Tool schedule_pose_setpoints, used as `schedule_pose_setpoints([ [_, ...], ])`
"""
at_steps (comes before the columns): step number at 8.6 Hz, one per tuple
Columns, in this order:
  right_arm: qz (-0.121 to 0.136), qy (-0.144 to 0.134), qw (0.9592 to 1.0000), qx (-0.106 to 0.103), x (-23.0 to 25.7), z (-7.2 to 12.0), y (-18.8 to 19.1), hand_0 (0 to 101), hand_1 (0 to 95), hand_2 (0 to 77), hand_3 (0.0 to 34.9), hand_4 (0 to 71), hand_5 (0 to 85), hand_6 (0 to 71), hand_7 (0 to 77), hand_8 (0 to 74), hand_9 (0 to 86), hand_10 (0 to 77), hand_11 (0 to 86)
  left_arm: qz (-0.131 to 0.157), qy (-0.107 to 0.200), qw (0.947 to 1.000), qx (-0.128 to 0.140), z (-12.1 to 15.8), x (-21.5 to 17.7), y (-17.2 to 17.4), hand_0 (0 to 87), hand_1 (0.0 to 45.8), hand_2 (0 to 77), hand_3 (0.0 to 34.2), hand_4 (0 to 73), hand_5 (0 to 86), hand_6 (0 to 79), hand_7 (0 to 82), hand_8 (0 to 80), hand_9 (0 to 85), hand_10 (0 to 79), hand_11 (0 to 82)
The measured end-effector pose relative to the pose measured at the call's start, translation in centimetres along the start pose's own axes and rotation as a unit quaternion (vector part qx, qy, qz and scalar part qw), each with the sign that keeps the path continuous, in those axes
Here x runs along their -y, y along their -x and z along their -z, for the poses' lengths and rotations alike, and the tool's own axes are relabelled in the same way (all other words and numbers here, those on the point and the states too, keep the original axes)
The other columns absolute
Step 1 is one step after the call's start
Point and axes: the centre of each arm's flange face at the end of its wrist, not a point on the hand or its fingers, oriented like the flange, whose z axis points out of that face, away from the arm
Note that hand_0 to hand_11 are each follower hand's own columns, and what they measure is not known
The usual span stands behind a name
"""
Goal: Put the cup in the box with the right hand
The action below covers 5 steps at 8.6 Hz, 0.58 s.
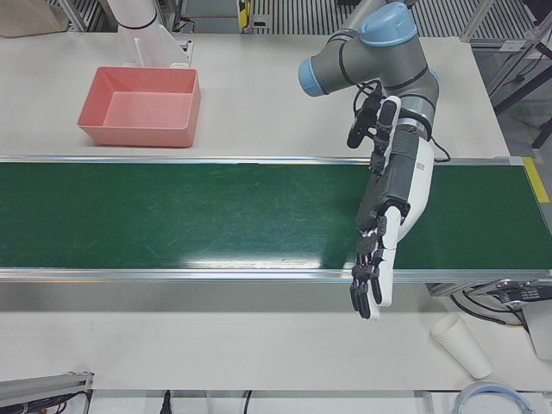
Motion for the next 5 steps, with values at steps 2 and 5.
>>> schedule_pose_setpoints([
  [2, 0.000, 0.000, 1.0000, 0.000, 0.01, 0.00, 0.02, 49, 9.3, 7.6, 0.0, 6.5, 3.8, 0.5, 1.6, 0.5, 0.5, 0.0, 0.5, 0.000, 0.000, 1.0000, 0.000, 0.00, 0.00, 0.00, 0.0, 0.5, 0.0, 0.0, 1.1, 0.0, 0.0, 0.0, 0.0, 0.0, 0.0, 0.0],
  [5, 0.000, 0.000, 1.0000, 0.000, 0.01, 0.00, 0.03, 50, 12.0, 1.1, 0.0, 8.2, 4.4, 0.5, 1.6, 0.0, 0.5, 0.0, 0.5, 0.000, 0.000, 1.0000, 0.000, 0.00, 0.00, 0.00, 0.0, 0.5, 0.0, 0.0, 1.1, 0.0, 0.0, 0.0, 0.0, 0.0, 0.0, 0.0],
])
